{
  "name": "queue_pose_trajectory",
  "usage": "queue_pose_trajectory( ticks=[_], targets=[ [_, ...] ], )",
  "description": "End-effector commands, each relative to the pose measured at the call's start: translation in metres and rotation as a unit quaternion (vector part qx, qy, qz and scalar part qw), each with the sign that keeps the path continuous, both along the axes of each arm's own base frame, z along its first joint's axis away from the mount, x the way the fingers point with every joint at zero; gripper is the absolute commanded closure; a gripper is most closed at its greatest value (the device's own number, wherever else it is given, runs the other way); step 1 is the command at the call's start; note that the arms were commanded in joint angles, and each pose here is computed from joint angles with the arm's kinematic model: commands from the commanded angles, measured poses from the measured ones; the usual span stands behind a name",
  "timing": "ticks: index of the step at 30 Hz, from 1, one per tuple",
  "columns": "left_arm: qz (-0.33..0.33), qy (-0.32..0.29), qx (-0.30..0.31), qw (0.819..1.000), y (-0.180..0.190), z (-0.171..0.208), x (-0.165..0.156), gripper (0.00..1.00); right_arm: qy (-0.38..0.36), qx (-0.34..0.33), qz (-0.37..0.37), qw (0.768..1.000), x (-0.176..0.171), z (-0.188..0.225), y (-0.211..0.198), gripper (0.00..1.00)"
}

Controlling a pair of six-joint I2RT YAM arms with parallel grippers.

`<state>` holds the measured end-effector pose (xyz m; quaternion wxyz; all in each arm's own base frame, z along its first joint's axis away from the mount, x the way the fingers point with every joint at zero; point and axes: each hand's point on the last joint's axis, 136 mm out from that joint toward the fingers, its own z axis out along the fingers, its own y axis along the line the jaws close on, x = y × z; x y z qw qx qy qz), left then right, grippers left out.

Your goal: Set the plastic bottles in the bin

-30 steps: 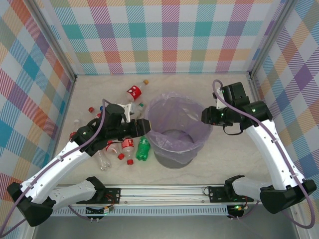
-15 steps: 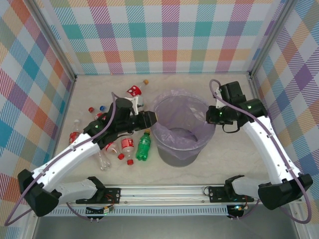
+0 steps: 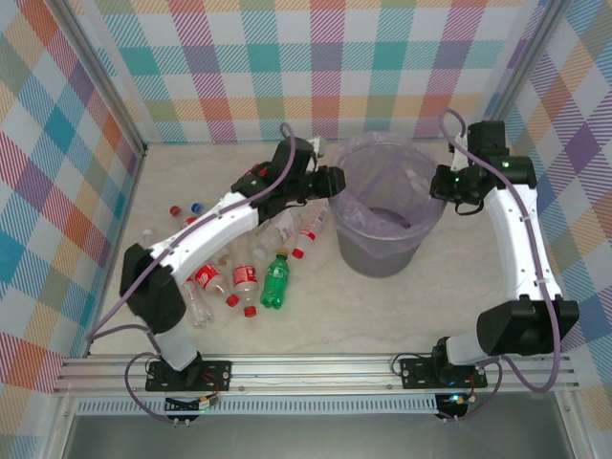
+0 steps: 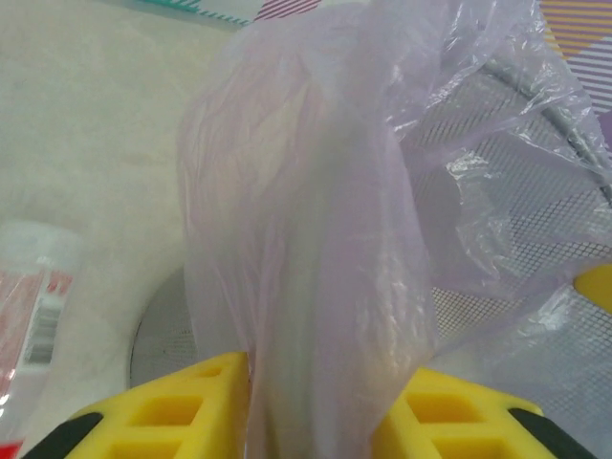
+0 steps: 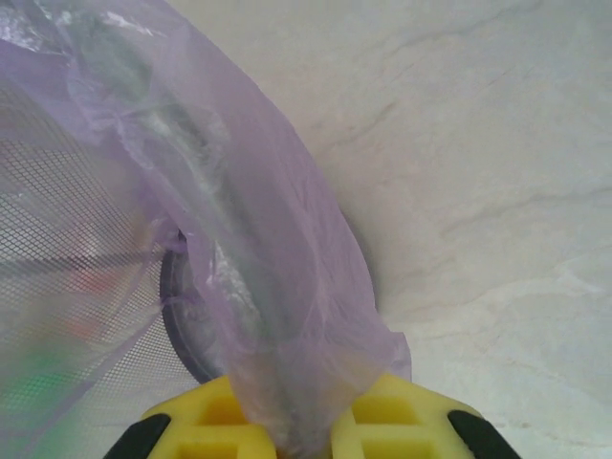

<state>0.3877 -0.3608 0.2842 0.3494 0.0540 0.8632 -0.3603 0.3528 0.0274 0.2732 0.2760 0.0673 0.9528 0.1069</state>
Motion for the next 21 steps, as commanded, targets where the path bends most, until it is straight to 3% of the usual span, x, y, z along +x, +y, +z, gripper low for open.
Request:
queue_pose_trajectory(
  ticks=[1, 4, 6, 12, 14, 19, 21],
  targets=[
    [-0.055, -0.004, 0.009, 0.998, -0.024, 0.001, -0.005, 0.65, -0.076, 0.057, 0.045, 0.994, 0.029, 0.032, 0.02, 1.0],
    [-0.055, -0.011, 0.013, 0.998, -0.028, 0.002, 0.003, 0.61, -0.078, 0.081, 0.043, 0.993, 0.031, 0.034, 0.02, 0.99],
    [-0.055, -0.012, 0.015, 0.998, -0.028, 0.002, 0.007, 0.51, -0.078, 0.088, 0.043, 0.992, 0.032, 0.034, 0.02, 0.95],
    [-0.073, -0.068, 0.007, 0.995, -0.023, 0.038, 0.006, 0.11, -0.07, 0.103, 0.044, 0.991, 0.031, 0.042, 0.016, 0.67],
    [-0.072, -0.098, 0.018, 0.992, -0.012, 0.058, 0.004, 0.0, -0.084, 0.098, 0.038, 0.991, 0.03, 0.054, 0.011, 0.5],
    [-0.026, -0.16, 0.043, 0.986, 0.04, 0.106, -0.004, 0.0, -0.132, 0.079, 0.026, 0.988, 0.022, 0.097, 0.003, 0.1],
    [0.003, -0.171, 0.07, 0.983, 0.068, 0.115, -0.01, 0.0, -0.153, 0.08, 0.024, 0.985, 0.016, 0.112, 0.004, 0.0]
  ],
)
